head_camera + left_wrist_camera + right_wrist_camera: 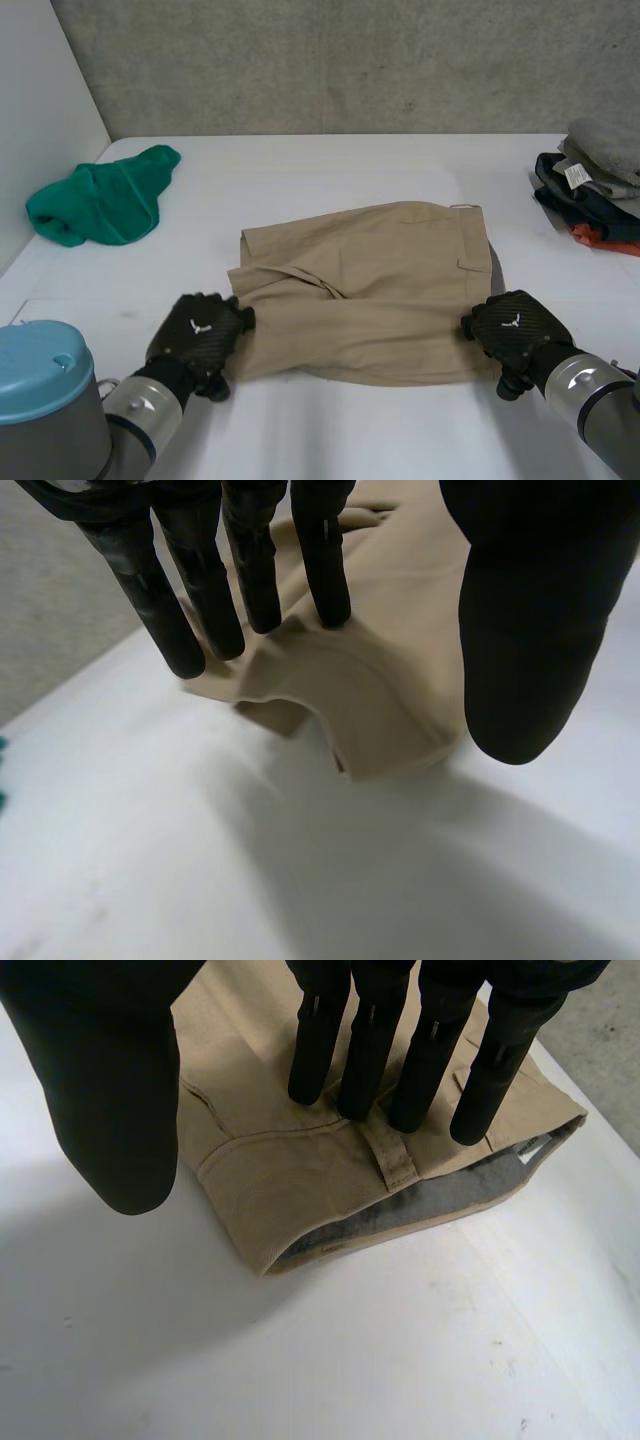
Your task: Fold the laundry.
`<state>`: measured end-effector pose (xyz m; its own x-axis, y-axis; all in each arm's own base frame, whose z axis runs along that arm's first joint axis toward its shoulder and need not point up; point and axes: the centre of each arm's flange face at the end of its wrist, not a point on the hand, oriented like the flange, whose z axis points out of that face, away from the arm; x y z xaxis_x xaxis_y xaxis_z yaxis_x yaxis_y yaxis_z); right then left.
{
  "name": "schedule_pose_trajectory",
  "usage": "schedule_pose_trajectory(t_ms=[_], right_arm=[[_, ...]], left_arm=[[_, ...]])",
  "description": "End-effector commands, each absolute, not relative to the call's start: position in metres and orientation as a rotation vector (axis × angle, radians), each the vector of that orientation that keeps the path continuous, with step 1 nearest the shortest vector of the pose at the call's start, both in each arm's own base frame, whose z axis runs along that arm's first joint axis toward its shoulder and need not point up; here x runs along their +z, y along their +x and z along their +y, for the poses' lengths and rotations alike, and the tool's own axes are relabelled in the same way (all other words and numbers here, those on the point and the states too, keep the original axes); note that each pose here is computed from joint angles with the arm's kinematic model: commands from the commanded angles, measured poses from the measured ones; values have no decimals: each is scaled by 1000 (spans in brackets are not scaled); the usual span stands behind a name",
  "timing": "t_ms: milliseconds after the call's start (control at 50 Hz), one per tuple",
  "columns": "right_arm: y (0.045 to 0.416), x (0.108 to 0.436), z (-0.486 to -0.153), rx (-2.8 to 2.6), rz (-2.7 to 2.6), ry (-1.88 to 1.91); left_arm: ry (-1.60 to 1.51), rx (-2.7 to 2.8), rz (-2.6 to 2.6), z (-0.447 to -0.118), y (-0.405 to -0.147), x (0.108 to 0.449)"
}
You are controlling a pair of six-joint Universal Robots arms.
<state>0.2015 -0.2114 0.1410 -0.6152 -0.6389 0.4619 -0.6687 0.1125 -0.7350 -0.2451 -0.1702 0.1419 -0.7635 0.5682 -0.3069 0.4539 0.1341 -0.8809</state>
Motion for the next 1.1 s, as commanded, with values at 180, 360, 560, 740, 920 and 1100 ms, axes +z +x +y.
schedule_pose_trajectory(t_ms=[180,360,560,740,920,1100], right_arm=[[206,123,-222,1615,-2265,1356],[208,121,-233,1669,-2212,1337],[205,158,-242,1762,-2064,1215],[203,275,-228,1887,-1933,1158],[204,356,-218,1982,-1840,1128],[218,297,-268,1788,-2048,1218]], left_arm=[[-1062,1736,-2319,-188,-252,121],[-1060,1841,-2243,-196,-258,122],[-945,2092,-2048,-203,-261,172],[-809,2354,-1759,-175,-249,294],[-748,2344,-1725,-161,-242,349],[-876,2100,-2002,-211,-269,282]])
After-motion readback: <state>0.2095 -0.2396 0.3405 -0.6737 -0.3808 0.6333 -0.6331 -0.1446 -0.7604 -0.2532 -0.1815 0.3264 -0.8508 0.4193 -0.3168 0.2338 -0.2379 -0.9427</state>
